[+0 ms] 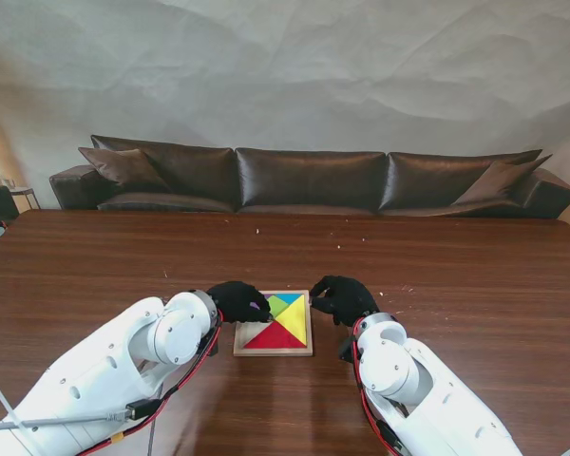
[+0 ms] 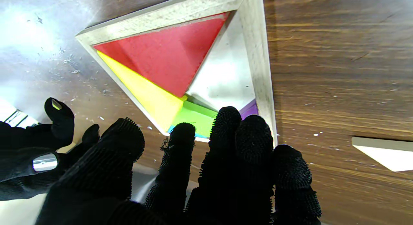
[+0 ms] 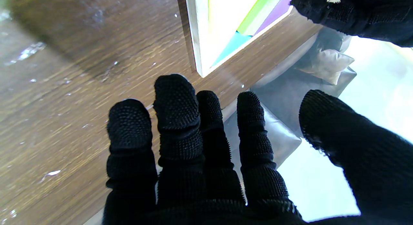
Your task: Assemble the tangram pieces into a square
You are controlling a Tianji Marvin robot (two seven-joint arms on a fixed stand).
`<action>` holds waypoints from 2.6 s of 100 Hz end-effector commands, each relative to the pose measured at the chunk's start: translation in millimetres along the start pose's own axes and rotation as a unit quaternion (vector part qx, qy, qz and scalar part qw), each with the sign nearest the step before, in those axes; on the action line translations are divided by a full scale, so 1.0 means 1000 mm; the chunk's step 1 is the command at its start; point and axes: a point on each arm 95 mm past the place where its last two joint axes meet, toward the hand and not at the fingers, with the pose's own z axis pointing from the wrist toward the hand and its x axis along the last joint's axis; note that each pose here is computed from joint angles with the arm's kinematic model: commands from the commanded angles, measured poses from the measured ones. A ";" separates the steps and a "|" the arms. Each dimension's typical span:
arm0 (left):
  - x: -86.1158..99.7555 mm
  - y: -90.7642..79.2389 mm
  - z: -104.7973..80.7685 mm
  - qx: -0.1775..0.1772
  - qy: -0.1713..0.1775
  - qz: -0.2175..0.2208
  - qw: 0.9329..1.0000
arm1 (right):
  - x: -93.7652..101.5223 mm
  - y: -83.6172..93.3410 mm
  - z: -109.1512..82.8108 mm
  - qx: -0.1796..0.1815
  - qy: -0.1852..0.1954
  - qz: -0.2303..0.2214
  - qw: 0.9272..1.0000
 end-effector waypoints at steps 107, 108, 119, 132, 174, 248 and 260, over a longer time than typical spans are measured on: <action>0.017 0.008 0.022 -0.056 0.034 -0.005 0.998 | 0.000 -0.004 0.000 0.009 -0.001 0.005 1.000; 0.017 0.008 0.022 -0.057 0.034 -0.005 0.998 | 0.000 -0.004 0.000 0.009 -0.001 0.006 1.000; 0.017 0.010 0.024 -0.063 0.033 -0.005 0.997 | 0.000 -0.003 0.001 0.009 -0.001 0.006 1.000; 0.017 0.012 0.026 -0.069 0.034 -0.002 0.997 | 0.000 -0.003 0.001 0.009 -0.002 0.007 1.000; 0.018 0.015 0.028 -0.079 0.040 -0.001 0.996 | 0.000 -0.004 0.001 0.010 -0.003 0.010 1.000; 0.009 0.006 0.015 -0.059 0.024 0.020 0.998 | 0.001 -0.005 0.000 0.015 -0.001 0.010 1.000; 0.009 0.006 0.014 -0.059 0.025 0.023 0.998 | 0.000 -0.005 0.000 0.015 -0.001 0.009 1.000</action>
